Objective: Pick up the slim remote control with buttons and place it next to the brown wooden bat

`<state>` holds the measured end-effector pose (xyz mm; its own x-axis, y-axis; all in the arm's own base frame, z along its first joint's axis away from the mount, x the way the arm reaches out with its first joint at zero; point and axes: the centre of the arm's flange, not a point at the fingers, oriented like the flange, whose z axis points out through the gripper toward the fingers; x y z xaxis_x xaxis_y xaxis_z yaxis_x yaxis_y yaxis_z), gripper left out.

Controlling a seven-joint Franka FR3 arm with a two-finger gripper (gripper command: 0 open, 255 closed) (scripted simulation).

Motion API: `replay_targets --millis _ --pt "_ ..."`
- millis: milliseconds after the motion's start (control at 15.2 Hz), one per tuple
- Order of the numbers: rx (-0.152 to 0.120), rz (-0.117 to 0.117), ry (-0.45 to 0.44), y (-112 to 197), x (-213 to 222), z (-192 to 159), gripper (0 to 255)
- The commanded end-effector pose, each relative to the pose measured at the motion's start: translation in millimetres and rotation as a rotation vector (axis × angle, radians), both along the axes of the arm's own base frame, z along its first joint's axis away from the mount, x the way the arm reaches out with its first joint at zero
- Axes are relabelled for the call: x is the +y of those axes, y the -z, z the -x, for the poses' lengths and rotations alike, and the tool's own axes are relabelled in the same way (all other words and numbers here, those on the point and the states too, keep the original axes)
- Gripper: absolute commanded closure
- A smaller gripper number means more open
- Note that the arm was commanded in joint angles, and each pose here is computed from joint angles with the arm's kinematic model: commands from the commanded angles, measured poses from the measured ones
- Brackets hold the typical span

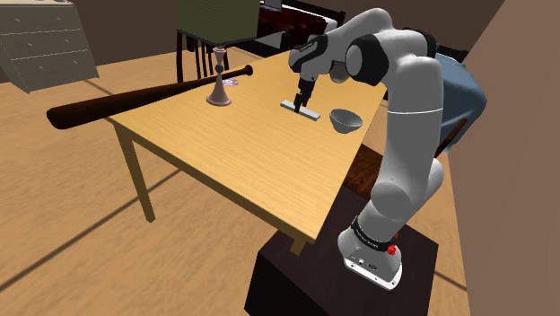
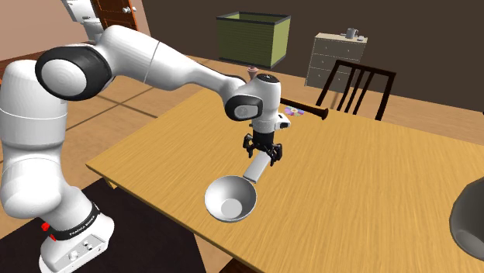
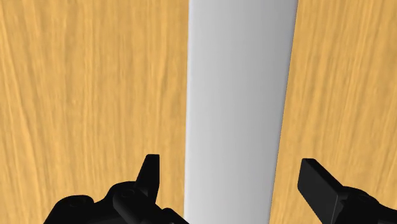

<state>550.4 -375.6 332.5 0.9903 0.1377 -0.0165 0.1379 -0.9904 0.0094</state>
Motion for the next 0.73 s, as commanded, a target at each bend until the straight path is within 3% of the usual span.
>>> replay_targets --millis 0,396,462,660 --pt "0.000 0.000 0.000 2.1 0.1 0.4 0" --pt "0.000 0.000 0.000 2.0 0.1 0.4 0" --pt "0.000 0.000 0.000 2.0 0.1 0.4 255" --pt "0.000 0.000 0.000 2.0 0.1 0.4 255"
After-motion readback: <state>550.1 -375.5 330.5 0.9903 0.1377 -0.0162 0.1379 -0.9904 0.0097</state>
